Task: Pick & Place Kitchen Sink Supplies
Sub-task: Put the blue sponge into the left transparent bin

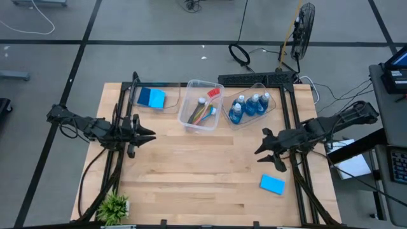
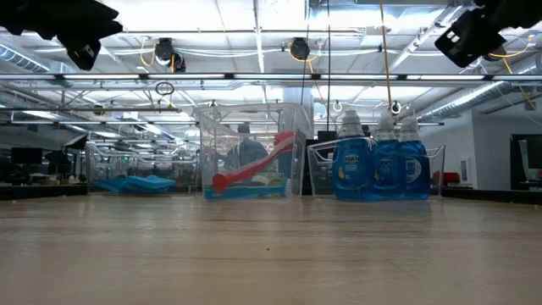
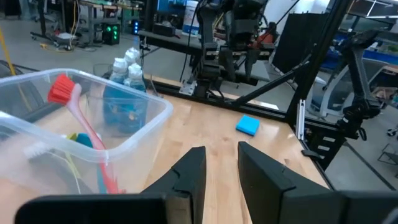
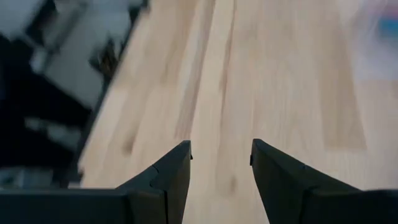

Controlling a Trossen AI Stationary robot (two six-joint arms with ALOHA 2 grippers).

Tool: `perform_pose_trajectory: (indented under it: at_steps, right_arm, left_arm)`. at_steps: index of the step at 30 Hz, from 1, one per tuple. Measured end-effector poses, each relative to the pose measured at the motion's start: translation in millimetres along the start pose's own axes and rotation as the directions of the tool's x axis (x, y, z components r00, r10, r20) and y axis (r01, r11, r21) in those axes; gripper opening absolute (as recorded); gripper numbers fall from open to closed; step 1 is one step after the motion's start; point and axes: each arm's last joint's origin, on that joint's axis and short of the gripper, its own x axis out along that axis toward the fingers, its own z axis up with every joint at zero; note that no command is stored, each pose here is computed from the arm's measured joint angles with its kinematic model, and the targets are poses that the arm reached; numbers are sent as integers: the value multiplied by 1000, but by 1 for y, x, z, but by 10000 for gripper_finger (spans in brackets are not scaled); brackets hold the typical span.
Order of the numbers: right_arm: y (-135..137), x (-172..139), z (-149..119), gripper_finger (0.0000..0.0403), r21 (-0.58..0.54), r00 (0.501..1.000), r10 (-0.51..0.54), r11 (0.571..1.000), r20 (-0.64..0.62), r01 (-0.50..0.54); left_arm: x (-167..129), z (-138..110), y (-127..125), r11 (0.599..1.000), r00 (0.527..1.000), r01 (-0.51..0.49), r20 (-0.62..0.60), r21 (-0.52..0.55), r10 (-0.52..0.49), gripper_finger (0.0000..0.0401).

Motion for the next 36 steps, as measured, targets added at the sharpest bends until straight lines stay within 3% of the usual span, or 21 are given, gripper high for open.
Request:
perform_pose_trajectory:
  at_steps: [3, 7, 13, 27, 36]
  right_arm:
    - [5, 5, -2, 155, 15, 988, -2, 1000, -158, 5]
    - [11, 13, -10, 155, 92, 933, 31, 996, -358, 2]
    - [20, 25, -24, 155, 178, 840, 68, 983, -538, 35]
    - [24, 29, -30, 155, 323, 816, 69, 935, -574, 149]
    - [14, 39, -55, 155, 390, 768, 40, 878, -639, 278]
  left_arm:
    - [1, -2, 0, 1000, 1000, -2, -6, -9, 2, 93]
    - [1, -2, 0, 1000, 1000, -2, -3, -1, 2, 93]
    - [1, -2, 0, 1000, 1000, -3, -3, 4, 3, 93]
    - [1, -3, 1, 1000, 1000, -6, -12, 14, 6, 93]
    - [1, -3, 1, 1000, 1000, -6, -12, 8, 6, 93]
